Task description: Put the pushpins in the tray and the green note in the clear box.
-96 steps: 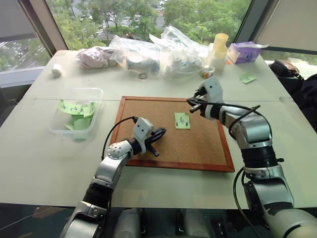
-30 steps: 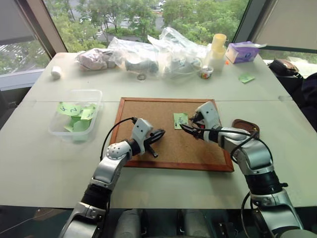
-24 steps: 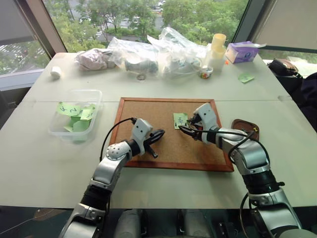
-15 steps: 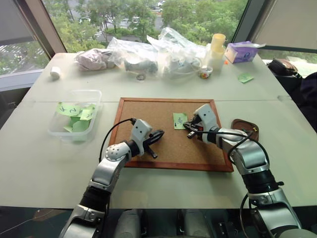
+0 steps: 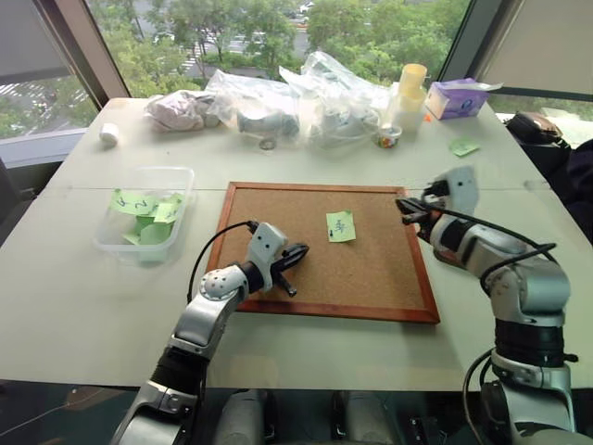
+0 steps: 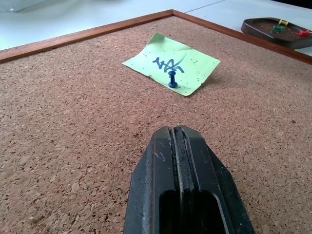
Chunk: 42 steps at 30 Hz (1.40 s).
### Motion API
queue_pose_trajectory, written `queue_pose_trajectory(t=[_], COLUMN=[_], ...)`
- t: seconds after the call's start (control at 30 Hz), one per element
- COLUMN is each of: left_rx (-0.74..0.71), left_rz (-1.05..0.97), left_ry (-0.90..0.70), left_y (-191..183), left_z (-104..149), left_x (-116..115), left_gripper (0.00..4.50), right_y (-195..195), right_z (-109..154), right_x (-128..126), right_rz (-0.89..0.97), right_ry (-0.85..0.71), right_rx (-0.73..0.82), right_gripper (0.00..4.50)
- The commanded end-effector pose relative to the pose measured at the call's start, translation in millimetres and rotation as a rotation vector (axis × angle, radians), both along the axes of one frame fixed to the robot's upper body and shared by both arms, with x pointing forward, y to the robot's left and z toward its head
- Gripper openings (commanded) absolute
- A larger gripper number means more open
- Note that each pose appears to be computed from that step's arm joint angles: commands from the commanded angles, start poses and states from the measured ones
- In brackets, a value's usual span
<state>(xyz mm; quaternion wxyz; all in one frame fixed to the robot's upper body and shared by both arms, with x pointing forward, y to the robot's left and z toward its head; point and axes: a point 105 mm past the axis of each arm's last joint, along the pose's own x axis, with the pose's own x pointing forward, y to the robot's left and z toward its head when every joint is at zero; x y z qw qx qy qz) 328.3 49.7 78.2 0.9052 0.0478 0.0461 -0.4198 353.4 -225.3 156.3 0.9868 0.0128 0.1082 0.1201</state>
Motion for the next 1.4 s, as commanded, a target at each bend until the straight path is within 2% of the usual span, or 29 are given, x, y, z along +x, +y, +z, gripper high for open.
queue_pose_trajectory(t=[0.03, 0.2, 0.5, 0.6, 0.73, 0.83, 1.0, 1.13, 1.23, 1.4], left_rx=[0.067, 0.080, 0.085, 0.083, 0.083, 0.083, 0.083, 0.080, 0.078, 0.076], left_rz=[0.028, 0.012, 0.006, 0.008, 0.011, 0.015, 0.016, 0.017, 0.018, 0.019], left_ry=[0.118, 0.110, 0.102, 0.100, 0.100, 0.100, 0.100, 0.097, 0.094, 0.093], left_y=[9, 6, 6, 7, 8, 9, 9, 8, 8, 8], left_z=[-36, -37, -37, -36, -36, -36, -36, -35, -34, -33], left_x=[-5, -4, -2, -2, -2, -3, -2, -1, 0, 0], left_gripper=[0.00, 0.00, 0.00, 0.00, 0.00, 0.00, 0.00, 0.00, 0.00, 0.00], right_y=[-37, -52, -65, -65, -66, -59, -29, 17, 54, 80], right_z=[4, -25, -45, -45, -42, -30, -10, 6, 4, -8], right_x=[-16, -30, -35, -34, -34, -33, -31, -27, -25, -20], right_rz=[-0.137, -0.178, -0.220, -0.225, -0.225, -0.180, -0.044, 0.119, 0.243, 0.320], right_ry=[-0.035, 0.043, 0.085, 0.083, 0.074, 0.034, -0.029, -0.074, -0.065, -0.042], right_rx=[-0.053, -0.044, -0.030, -0.024, -0.033, -0.038, -0.034, -0.030, -0.024, -0.047], right_gripper=[0.09, 0.09, 0.09, 0.96, 2.89, 4.45, 4.49, 4.49, 4.49, 4.49])
